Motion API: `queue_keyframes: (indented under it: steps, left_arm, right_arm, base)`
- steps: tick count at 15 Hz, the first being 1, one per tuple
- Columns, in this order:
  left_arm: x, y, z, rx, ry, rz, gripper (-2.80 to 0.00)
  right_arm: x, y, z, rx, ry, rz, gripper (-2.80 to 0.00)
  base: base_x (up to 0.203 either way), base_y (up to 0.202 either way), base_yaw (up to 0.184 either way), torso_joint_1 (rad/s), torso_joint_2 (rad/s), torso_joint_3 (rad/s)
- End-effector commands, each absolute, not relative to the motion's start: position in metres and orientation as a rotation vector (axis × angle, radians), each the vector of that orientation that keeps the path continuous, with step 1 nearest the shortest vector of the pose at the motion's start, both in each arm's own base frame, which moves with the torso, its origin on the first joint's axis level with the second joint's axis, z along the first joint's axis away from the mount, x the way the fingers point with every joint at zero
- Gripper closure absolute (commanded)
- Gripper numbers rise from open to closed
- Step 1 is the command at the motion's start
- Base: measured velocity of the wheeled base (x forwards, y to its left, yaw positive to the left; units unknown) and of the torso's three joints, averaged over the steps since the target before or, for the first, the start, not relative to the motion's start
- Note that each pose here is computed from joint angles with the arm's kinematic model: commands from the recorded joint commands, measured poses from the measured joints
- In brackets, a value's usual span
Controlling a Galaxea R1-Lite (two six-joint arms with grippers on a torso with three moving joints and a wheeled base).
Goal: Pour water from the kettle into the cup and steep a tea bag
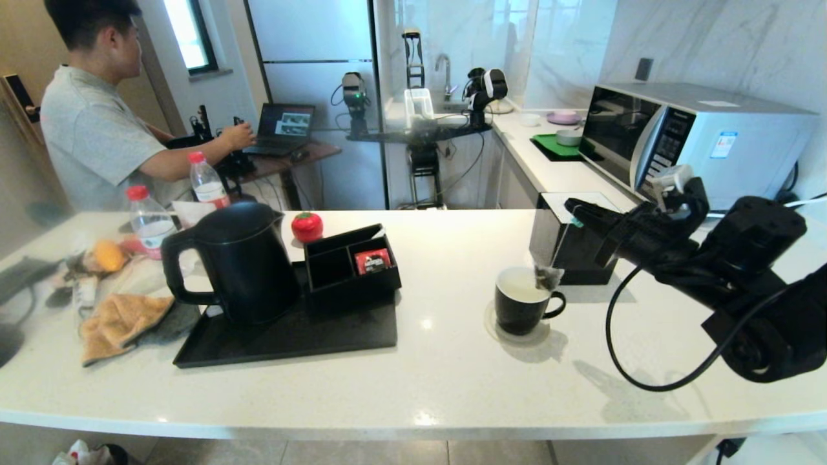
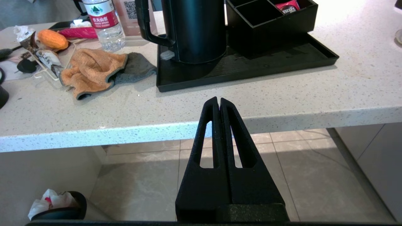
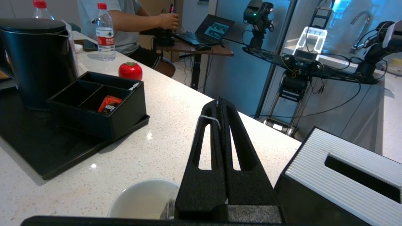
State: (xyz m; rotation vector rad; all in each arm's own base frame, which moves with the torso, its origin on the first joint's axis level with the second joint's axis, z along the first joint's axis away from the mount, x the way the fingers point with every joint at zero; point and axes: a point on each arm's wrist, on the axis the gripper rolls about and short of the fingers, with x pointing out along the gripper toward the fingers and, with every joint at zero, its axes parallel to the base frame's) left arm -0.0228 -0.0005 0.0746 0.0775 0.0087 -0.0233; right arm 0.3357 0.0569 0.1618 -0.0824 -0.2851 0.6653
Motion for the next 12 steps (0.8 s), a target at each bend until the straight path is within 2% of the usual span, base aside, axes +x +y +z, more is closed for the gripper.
queue_keyframes:
  steps: [1,12]
  left_arm:
    - [-0.023,-0.001,0.075,0.078,0.008,-0.023,0.0]
    - [-0.023,-0.001,0.075,0.078,0.008,-0.023,0.0]
  right_arm:
    - [0.334,0.055,0.168,-0.095,-0.335,0.661,0.0]
    - [0.342,0.05,0.186,-0.077,-0.397,0.649,0.0]
  base:
    - [0.0,0.0,0.0,0.0,0.0,0.0]
    - [0.0,0.0,0.0,0.0,0.0,0.0]
